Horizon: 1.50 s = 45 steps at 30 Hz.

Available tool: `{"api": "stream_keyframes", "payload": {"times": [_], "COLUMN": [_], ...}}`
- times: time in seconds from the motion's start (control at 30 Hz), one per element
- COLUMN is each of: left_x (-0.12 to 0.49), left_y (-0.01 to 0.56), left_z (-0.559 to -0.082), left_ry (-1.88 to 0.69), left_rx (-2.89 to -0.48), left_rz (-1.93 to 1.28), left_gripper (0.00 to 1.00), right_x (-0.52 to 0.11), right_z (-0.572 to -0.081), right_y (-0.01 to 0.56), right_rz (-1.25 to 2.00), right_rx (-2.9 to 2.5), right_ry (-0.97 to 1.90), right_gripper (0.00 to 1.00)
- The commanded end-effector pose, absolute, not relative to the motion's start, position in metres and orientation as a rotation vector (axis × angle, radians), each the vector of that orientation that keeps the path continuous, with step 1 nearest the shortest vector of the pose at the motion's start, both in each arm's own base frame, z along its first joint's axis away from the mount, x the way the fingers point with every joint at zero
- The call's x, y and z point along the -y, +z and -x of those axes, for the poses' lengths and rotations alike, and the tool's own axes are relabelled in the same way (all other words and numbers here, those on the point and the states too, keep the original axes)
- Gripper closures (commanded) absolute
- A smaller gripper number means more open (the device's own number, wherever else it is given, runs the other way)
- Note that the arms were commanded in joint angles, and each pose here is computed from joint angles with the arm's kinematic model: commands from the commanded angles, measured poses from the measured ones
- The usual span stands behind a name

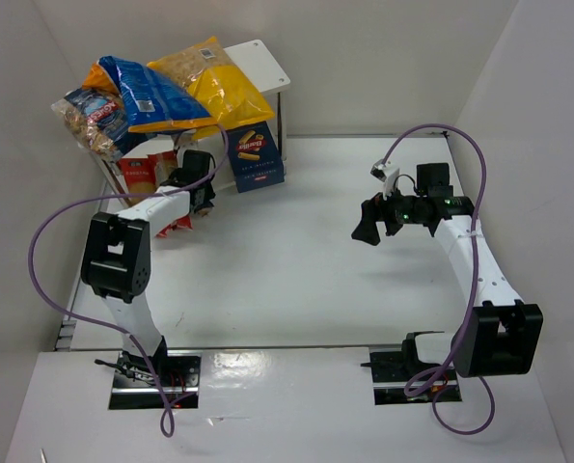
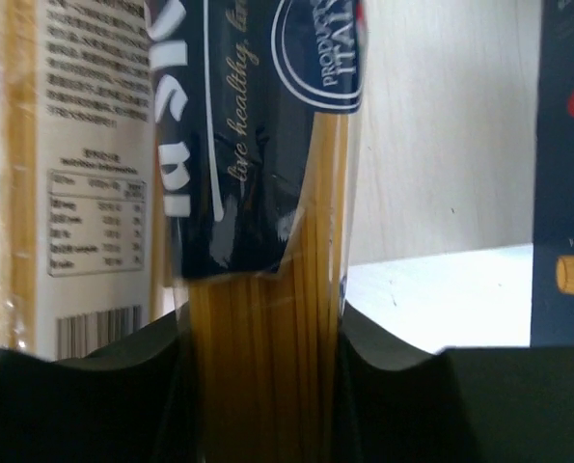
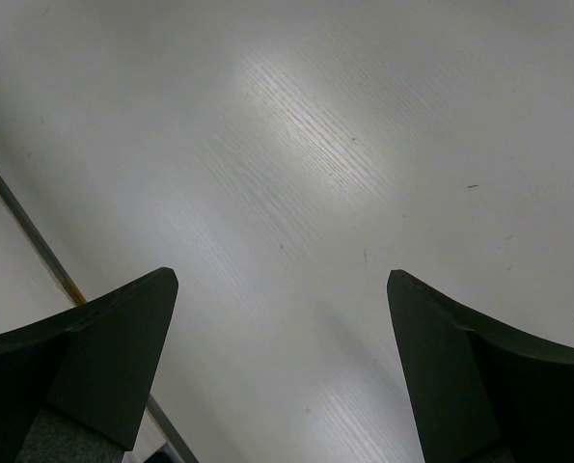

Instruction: Place and organize the pasta boxes and bags onto the shelf

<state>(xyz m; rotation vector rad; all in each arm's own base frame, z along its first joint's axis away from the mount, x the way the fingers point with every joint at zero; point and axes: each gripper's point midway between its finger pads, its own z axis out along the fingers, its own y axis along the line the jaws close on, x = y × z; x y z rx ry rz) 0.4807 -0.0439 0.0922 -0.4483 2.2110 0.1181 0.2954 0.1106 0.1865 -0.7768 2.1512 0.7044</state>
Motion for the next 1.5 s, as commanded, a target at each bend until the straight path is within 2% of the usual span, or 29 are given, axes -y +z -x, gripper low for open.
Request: {"api": "stream_keyframes", "payload": {"times": [0.0, 0.1, 0.17, 0.2, 0.3, 0.43, 0.57, 0.8, 0.93, 1.17, 1.47], "left_x": [0.036, 0.03, 0.032, 0.027, 0.027, 0.028, 0.026, 0.053, 0.064, 0.083, 0.073], "left_y": [0.144, 0.144, 0.143, 0.148, 0.15, 0.15, 0.17, 0.171, 0.198, 0.169, 0.191], "left_z": [-0.519, -0.519, -0.522, -0.524, -0.526, -0.522, -0.511, -0.461, -0.435, -0.374, -0.296], "left_ry": [0.098, 0.111, 0.109, 0.116, 0.12, 0.116, 0.112, 0.079, 0.075, 0.006, -0.001], "left_rx": [-2.016, -2.016, -2.021, -2.011, -2.005, -2.021, -1.999, -2.087, -2.069, -2.327, -2.374], "left_rz": [0.463, 0.464, 0.446, 0.447, 0.436, 0.43, 0.422, 0.268, 0.129, -0.19, -0.543], "left_gripper": [0.52, 0.42, 0.33, 0.25, 0.21, 0.09, 0.01, 0.0, 0.0, 0.0, 0.0], "right_x": [-0.11, -0.11, -0.11, -0.11, -0.11, -0.11, -0.111, -0.111, -0.112, -0.111, -0.101], "right_z": [-0.298, -0.298, -0.298, -0.298, -0.298, -0.299, -0.297, -0.296, -0.293, -0.289, -0.285], "right_y": [0.186, 0.185, 0.185, 0.185, 0.185, 0.183, 0.18, 0.186, 0.196, 0.209, 0.213], "right_rz": [0.79, 0.799, 0.799, 0.799, 0.799, 0.797, 0.796, 0.8, 0.809, 0.79, 0.696], "right_rx": [-2.131, -2.126, -2.126, -2.126, -2.126, -2.134, -2.146, -2.126, -2.091, -2.093, -2.146], "right_ry": [0.701, 0.696, 0.696, 0.696, 0.696, 0.701, 0.721, 0.709, 0.702, 0.694, 0.622], "right_gripper": [0.02, 0.02, 0.02, 0.02, 0.02, 0.02, 0.02, 0.02, 0.02, 0.02, 0.02]}}
